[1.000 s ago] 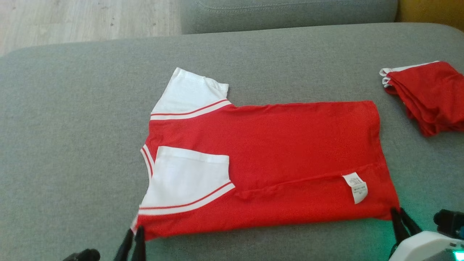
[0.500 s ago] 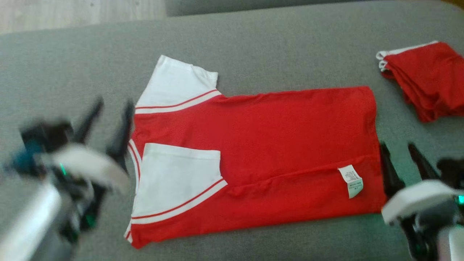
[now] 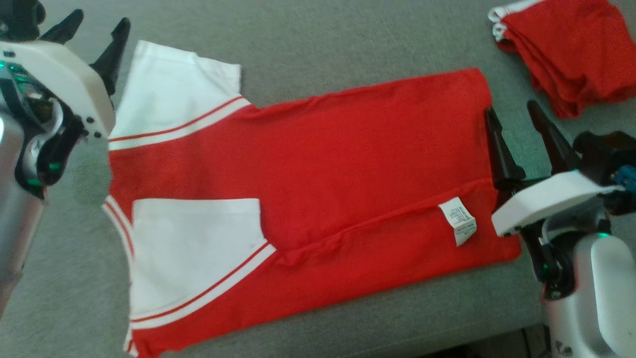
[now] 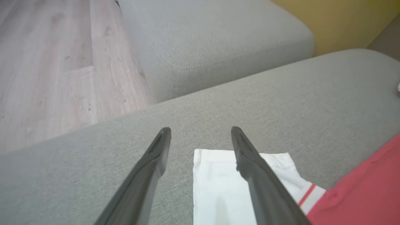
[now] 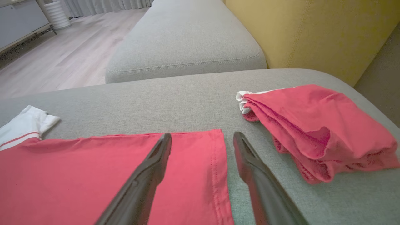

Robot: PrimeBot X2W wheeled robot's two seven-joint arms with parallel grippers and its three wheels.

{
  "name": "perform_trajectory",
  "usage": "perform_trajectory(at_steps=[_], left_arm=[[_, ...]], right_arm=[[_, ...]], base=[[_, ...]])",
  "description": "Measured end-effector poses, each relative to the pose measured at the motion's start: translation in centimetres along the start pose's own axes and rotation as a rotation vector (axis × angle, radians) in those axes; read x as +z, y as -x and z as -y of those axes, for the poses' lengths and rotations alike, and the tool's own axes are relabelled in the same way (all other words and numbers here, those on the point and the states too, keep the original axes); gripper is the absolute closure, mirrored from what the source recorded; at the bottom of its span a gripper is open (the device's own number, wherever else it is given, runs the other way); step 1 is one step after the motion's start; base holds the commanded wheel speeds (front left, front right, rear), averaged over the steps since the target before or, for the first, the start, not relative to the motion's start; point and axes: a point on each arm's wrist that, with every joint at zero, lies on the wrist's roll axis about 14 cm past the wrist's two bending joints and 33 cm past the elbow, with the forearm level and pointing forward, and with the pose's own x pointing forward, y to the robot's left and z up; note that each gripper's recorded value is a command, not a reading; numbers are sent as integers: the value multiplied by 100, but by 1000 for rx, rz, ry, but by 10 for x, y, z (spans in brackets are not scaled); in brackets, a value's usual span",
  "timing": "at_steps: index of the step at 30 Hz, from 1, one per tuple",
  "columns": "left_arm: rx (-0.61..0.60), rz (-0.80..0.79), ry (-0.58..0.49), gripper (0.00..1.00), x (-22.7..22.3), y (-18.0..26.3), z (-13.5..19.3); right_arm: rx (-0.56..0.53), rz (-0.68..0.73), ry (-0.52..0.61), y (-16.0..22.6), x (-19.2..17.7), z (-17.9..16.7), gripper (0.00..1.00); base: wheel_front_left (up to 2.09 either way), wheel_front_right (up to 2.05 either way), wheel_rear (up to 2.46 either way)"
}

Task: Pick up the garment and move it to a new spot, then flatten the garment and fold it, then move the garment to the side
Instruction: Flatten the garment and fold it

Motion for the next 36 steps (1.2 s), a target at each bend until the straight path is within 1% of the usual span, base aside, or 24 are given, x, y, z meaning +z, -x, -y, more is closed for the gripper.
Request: perform_trajectory(at_steps=[6, 11, 14, 19, 20, 21, 24, 30, 36], left_arm=[[-29, -166, 30, 0, -49, -45, -1], [-41, -276, 56, 0, -84, -64, 0], [-54, -281, 63, 0, -83, -69, 1], [-84, -321, 27, 0, -86, -62, 8], [-91, -325, 19, 15, -86, -60, 10], [-98, -329, 12, 40, -86, -58, 12], [-114, -329, -6, 100, -87, -55, 18], [-92, -228, -15, 100, -73, -54, 18], [-80, -103, -8, 100, -47, -43, 18]], right_arm=[[-30, -27, 2, -11, -13, 12, 0], [-57, -50, 0, -12, -24, 22, 0], [-64, -57, 2, -13, -27, 25, 0], [-48, -44, 5, -18, -23, 20, 0], [-45, -46, 9, -18, -23, 18, 0], [-42, -48, 14, -19, -24, 17, 0], [-26, -47, 15, -21, -23, 12, 0], [-1, -34, 59, -35, -9, 4, 0], [4, -116, 101, -49, -13, 3, 0]], base=[[0, 0, 0], [0, 0, 0], [0, 0, 0], [0, 0, 0], [0, 0, 0], [0, 0, 0], [0, 0, 0], [0, 0, 0], [0, 0, 0]])
